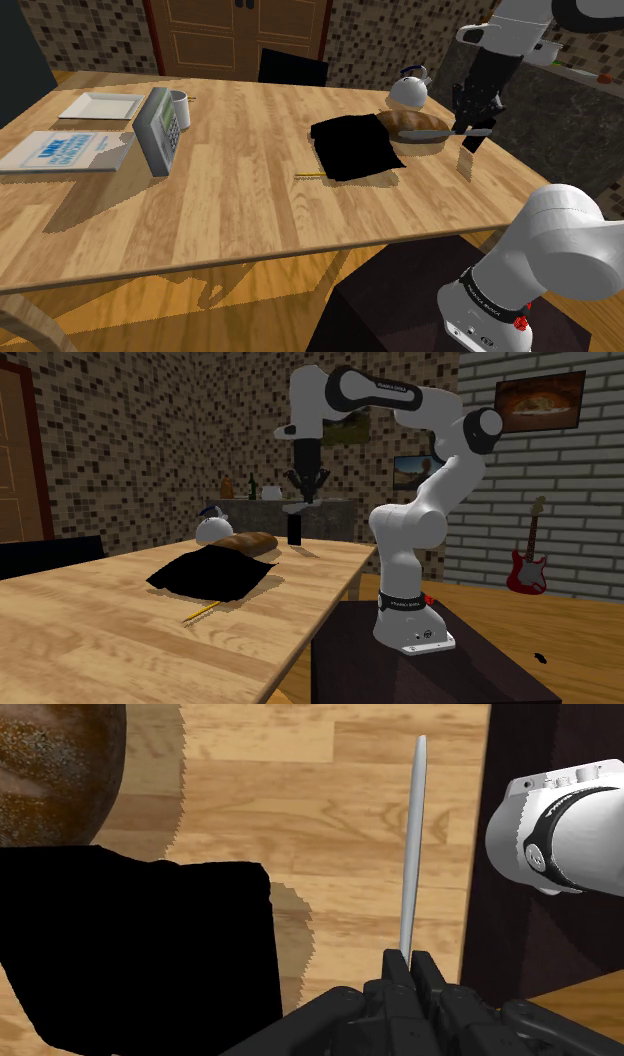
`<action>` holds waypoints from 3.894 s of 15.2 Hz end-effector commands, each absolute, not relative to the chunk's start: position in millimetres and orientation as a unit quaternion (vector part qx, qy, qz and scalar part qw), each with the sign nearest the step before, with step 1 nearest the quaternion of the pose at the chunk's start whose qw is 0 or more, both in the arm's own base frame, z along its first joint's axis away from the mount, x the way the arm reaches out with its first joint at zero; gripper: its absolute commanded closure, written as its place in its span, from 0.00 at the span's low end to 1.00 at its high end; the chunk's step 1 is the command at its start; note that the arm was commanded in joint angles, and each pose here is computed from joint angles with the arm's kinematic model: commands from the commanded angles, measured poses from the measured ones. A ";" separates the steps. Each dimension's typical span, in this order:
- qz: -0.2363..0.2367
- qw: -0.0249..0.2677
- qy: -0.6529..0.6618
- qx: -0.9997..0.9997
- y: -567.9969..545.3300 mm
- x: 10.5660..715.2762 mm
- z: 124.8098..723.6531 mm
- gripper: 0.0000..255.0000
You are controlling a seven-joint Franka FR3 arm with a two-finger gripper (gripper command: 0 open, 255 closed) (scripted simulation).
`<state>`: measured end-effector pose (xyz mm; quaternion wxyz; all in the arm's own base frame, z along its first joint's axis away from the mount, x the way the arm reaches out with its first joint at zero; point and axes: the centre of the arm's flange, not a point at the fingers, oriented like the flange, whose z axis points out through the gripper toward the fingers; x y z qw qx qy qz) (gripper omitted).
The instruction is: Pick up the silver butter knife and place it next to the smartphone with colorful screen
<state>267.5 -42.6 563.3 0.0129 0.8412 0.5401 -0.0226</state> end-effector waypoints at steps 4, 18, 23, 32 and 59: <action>-0.023 0.013 0.540 0.841 -68.9 263.5 577.7 1.00; -0.023 0.013 0.540 0.841 -251.0 231.9 577.7 1.00; -0.023 0.013 0.540 0.841 -316.0 220.7 577.7 1.00; -0.023 0.013 0.540 0.841 -433.0 200.4 577.7 1.00; -0.023 0.013 0.540 0.841 -589.0 173.4 498.5 1.00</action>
